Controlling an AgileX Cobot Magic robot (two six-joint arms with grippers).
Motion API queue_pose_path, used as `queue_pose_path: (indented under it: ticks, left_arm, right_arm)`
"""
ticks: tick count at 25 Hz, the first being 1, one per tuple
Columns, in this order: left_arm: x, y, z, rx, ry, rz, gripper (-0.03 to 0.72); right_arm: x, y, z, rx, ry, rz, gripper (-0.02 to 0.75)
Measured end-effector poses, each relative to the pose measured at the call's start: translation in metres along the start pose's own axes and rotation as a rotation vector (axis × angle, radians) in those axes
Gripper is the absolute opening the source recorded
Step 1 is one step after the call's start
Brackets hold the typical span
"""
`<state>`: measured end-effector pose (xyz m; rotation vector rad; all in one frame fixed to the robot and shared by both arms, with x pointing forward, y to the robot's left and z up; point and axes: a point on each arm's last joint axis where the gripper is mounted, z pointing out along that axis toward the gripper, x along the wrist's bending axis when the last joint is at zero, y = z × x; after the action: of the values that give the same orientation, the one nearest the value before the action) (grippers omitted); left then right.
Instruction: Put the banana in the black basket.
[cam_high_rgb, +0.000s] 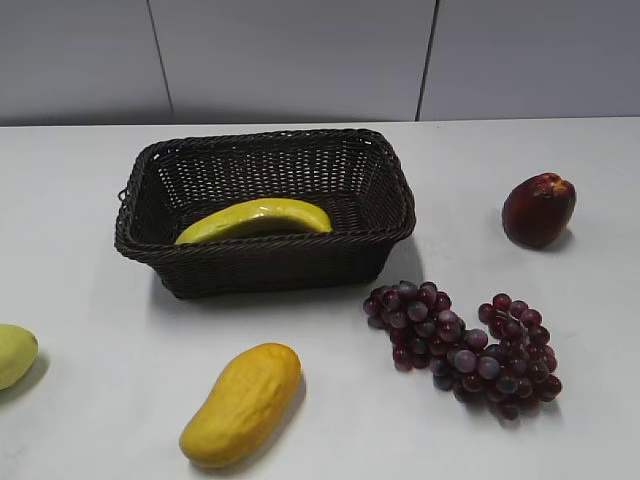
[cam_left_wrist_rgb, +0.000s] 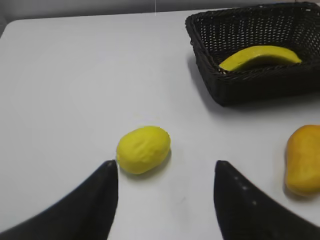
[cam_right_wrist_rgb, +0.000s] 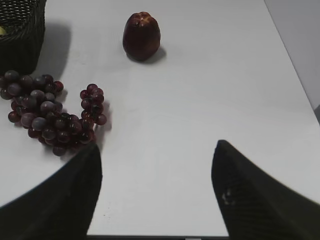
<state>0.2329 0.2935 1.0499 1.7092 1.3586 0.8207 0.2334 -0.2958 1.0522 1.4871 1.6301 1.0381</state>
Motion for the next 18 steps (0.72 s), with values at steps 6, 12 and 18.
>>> queue_pose_path:
  ticks: [6, 12, 18]
  left_arm:
    - [-0.0002, -0.0009, -0.0013, -0.008, 0.0, 0.001, 0.592]
    - [-0.0002, -0.0009, -0.0013, -0.008, 0.0, 0.001, 0.592]
    - [-0.0002, -0.0009, -0.0013, -0.008, 0.0, 0.001, 0.592]
  right_arm:
    - [0.0, 0.0, 0.0, 0.0, 0.0, 0.0, 0.55]
    - [0.0, 0.0, 0.0, 0.0, 0.0, 0.0, 0.55]
    - [0.0, 0.0, 0.0, 0.0, 0.0, 0.0, 0.55]
